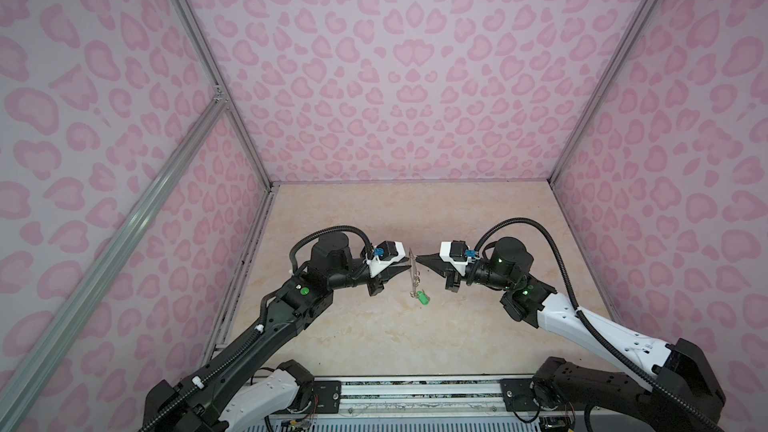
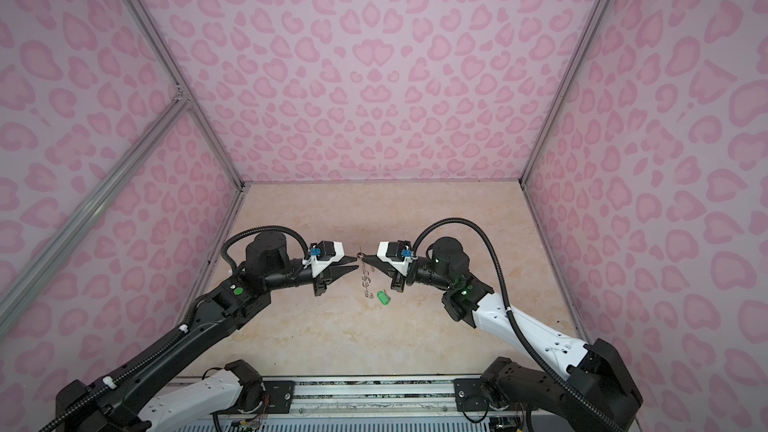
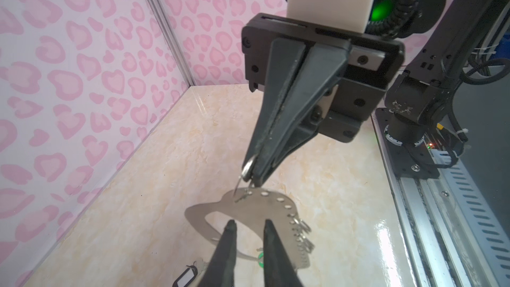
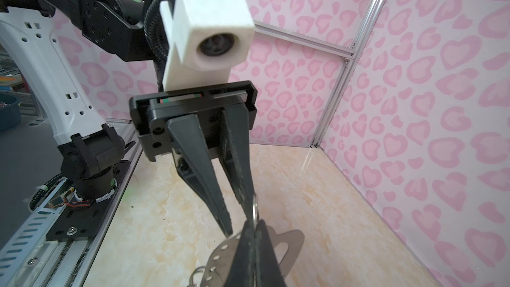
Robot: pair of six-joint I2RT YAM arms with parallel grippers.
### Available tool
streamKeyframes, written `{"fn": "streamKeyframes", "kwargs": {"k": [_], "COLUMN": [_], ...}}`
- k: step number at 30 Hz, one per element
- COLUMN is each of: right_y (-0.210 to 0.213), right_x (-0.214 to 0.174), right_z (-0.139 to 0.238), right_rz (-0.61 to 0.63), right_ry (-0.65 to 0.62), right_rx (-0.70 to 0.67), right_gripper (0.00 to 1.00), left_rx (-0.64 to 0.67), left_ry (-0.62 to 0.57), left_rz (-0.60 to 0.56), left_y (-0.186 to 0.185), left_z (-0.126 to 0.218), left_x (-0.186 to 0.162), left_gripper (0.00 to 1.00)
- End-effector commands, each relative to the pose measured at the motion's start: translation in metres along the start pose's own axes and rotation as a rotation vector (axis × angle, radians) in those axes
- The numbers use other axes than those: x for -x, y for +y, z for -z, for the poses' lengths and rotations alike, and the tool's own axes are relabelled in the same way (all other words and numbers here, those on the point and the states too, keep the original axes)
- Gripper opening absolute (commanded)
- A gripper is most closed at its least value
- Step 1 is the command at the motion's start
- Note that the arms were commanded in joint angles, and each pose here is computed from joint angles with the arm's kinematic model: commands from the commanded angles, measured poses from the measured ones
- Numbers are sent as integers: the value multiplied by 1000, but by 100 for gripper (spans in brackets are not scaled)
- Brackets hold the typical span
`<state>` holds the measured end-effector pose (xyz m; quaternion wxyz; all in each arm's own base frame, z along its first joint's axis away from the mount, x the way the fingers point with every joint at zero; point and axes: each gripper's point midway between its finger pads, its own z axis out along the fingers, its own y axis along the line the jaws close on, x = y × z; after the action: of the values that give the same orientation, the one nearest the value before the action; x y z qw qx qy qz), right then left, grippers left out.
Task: Put the keys on the keyring
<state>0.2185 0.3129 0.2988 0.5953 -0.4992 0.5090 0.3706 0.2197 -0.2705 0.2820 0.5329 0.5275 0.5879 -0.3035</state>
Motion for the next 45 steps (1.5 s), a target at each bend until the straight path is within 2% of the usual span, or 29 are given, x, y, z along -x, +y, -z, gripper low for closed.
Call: {"fn": "streamKeyframes", "kwargs": {"k": [1, 15, 23, 26, 28, 29, 30, 32, 35, 39, 45], "right_y": [2, 9, 11, 10, 7, 5, 2, -3, -8, -13, -11], "right_x": [8, 7, 5, 4, 3, 3, 1, -4, -15, -23, -18], "right_z": [0, -1, -3, -4, -5, -5, -5, -3, 4, 11, 15], "right_rz": [14, -7, -20, -26, -22, -21, -22, -9, 25, 62, 75], "right_ry": [-34, -43, -39, -35, -35, -32, -23, 6, 81, 164, 148], "right_rx": [17, 54, 79, 76, 66, 55, 38, 2, -43, -85, -91], "right_gripper": [0, 0, 0, 0, 0, 2, 9, 17, 24, 26, 24], "left_rx": [-8, -62, -71, -76, -79, -77, -74, -60, -40, -25, -43], "left_ry": [-76, -88, -95, -89, -78, -71, -64, -35, 40, 148, 206], "left_rz": [-13, -25, -42, -48, -53, -55, -63, -69, -83, -134, -167], "left_y": [0, -5, -6, -8, -9, -8, -8, -4, 2, 6, 4], "left_z": [3, 2, 2, 2, 2, 2, 2, 2, 2, 1, -5], "left_x": [18, 23, 26, 24, 21, 19, 19, 17, 12, 6, 5], "left_gripper": [22, 22, 14, 4, 3, 3, 3, 3, 3, 3, 3]}}
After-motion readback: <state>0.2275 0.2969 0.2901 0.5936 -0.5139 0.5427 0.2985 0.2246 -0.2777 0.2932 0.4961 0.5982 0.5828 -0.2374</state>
